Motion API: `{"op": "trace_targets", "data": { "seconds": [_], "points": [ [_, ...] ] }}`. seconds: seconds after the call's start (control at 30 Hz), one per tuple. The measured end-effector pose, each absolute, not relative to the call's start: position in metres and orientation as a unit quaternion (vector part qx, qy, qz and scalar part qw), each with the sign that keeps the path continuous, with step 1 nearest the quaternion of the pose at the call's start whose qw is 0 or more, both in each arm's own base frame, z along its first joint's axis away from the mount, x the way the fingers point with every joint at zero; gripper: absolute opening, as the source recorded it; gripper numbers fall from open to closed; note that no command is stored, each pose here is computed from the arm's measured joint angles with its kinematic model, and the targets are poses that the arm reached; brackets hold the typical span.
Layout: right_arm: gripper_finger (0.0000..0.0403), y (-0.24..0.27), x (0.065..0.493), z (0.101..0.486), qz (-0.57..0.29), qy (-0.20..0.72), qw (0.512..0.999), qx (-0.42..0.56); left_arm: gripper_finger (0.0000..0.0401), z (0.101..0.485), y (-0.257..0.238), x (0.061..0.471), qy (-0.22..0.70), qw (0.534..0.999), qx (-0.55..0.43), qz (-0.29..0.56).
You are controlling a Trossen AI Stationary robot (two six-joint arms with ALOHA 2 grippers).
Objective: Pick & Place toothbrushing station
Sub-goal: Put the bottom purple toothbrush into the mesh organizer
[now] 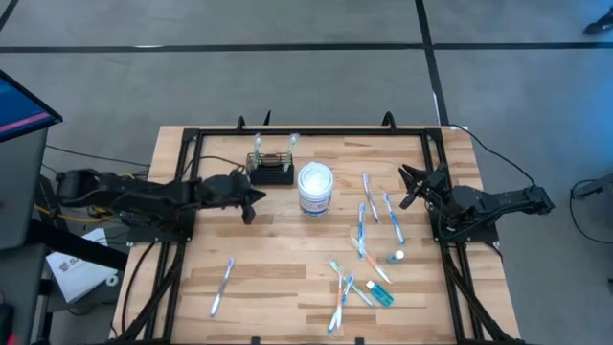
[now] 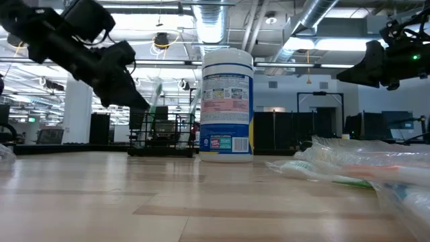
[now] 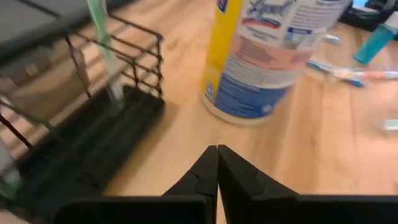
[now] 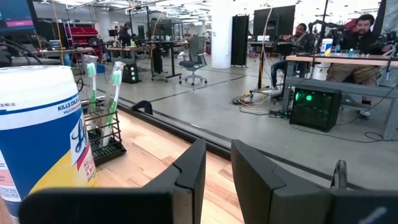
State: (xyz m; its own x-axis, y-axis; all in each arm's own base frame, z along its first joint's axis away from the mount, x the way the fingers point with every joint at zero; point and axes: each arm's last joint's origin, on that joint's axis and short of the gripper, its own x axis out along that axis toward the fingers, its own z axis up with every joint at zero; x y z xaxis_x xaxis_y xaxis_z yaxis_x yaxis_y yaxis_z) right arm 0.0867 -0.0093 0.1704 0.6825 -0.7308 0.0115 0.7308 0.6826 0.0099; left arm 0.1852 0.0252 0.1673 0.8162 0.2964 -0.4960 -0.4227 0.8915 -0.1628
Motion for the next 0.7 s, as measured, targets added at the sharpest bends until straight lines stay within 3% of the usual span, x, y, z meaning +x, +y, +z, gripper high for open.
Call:
{"op": "trace_targets", "data": {
  "seconds": [0.13, 0.37, 0.57, 0.7],
  "points": [
    [0.0069, -0.009, 0.087, 0.17, -0.398, -0.007, 0.917, 0.002, 0.0001, 0.178, 0.008, 0.185, 0.27, 0.929, -0.194, 0.164],
    [0.0069, -0.009, 0.087, 0.17, -0.398, -0.008, 0.917, 0.002, 0.0001, 0.195, -0.021, 0.178, 0.39, 0.854, -0.289, 0.186],
    [0.0069, -0.009, 0.087, 0.17, -0.398, -0.008, 0.917, 0.003, 0.0001, 0.215, -0.045, 0.178, 0.409, 0.819, -0.367, 0.162],
    [0.0069, -0.009, 0.087, 0.171, -0.398, -0.009, 0.917, 0.003, 0.0, 0.209, -0.061, 0.175, 0.454, 0.774, -0.412, 0.158]
  ]
}}
